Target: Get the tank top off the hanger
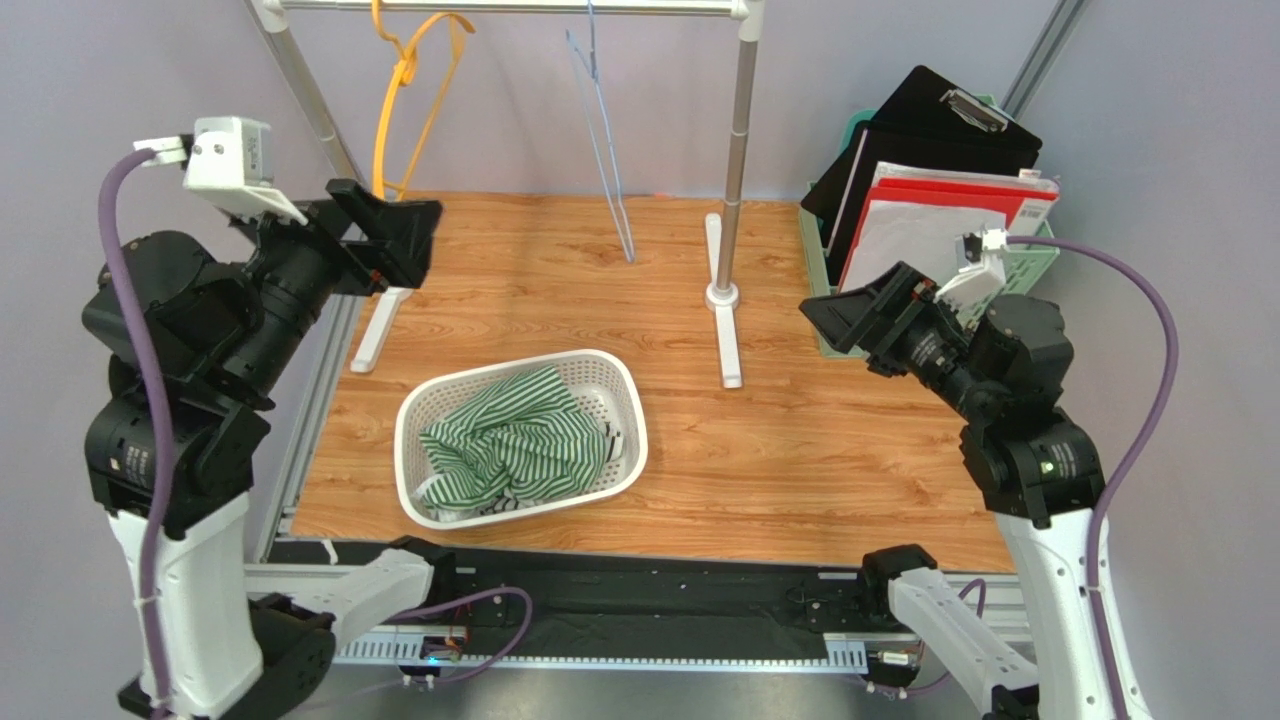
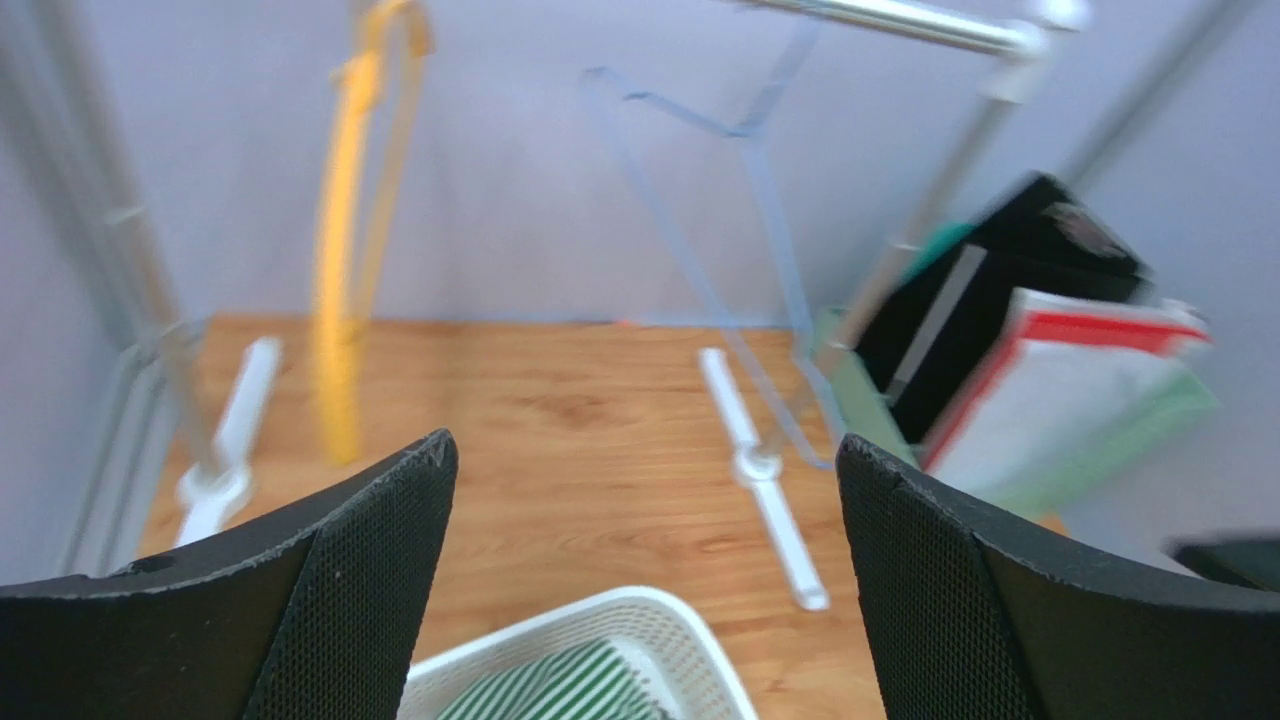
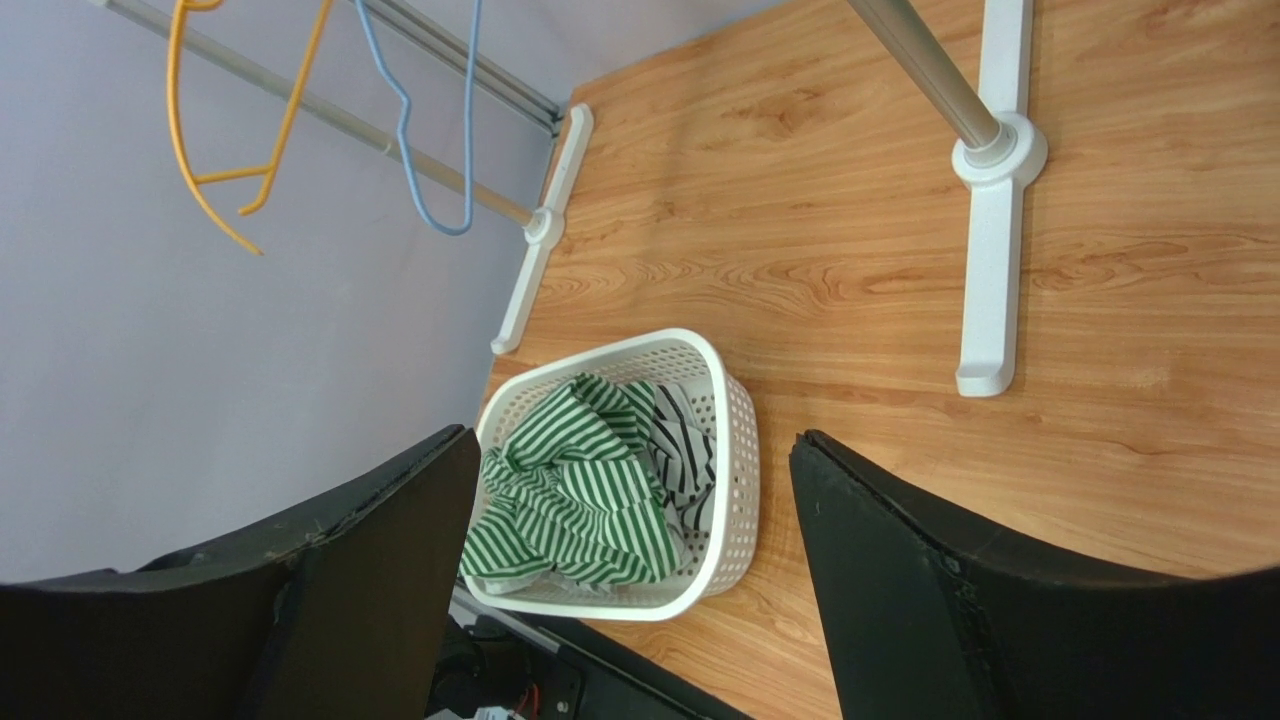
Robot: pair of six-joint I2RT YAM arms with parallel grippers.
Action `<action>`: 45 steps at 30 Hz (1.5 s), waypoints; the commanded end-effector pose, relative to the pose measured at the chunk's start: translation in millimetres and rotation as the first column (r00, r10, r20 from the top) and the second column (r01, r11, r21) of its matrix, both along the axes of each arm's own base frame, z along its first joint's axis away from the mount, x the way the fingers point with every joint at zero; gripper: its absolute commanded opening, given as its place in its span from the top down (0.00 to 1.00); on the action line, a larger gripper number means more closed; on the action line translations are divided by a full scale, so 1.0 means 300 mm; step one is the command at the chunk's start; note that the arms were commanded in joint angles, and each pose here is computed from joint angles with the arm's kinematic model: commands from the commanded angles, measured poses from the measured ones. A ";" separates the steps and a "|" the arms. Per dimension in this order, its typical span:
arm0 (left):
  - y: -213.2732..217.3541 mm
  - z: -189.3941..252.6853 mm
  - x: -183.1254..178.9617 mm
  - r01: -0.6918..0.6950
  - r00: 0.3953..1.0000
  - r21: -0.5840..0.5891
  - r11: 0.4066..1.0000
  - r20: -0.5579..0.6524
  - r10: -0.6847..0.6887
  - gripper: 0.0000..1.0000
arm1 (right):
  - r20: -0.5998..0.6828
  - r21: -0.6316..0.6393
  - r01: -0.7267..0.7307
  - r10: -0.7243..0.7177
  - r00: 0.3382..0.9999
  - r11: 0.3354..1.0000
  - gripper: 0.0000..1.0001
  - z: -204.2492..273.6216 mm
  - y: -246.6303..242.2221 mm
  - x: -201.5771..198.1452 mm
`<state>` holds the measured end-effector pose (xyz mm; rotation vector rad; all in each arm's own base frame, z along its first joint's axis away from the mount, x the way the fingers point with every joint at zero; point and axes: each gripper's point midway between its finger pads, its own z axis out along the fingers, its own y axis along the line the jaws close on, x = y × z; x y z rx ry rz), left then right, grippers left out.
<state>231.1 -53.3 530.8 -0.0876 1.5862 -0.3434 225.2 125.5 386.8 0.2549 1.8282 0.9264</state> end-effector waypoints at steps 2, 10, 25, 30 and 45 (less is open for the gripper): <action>-0.340 0.033 0.055 0.324 0.942 0.154 0.933 0.036 -0.333 0.01 | -0.042 -0.044 -0.078 0.076 0.996 0.996 0.18 -0.058 0.052 0.034; -0.637 -0.174 -0.066 0.571 0.814 0.214 0.793 -0.021 -0.580 0.01 | -0.245 -0.256 -0.285 0.223 0.943 0.924 0.16 -0.357 0.251 0.023; -0.554 -0.886 -0.329 0.669 0.710 -0.172 0.723 -0.141 -0.690 0.01 | -0.236 -0.281 -0.366 0.306 0.922 0.887 0.10 -0.801 0.250 -0.165; -0.484 -1.025 -0.387 0.626 0.718 -0.330 0.707 -0.111 -0.688 0.01 | -0.194 -0.229 -0.299 0.257 0.947 0.927 0.05 -0.908 0.191 -0.207; -0.513 -1.261 -0.410 0.586 0.685 -0.464 0.664 -0.153 -0.712 0.01 | -0.237 0.057 -0.067 0.079 0.968 0.996 0.00 -1.129 0.143 -0.204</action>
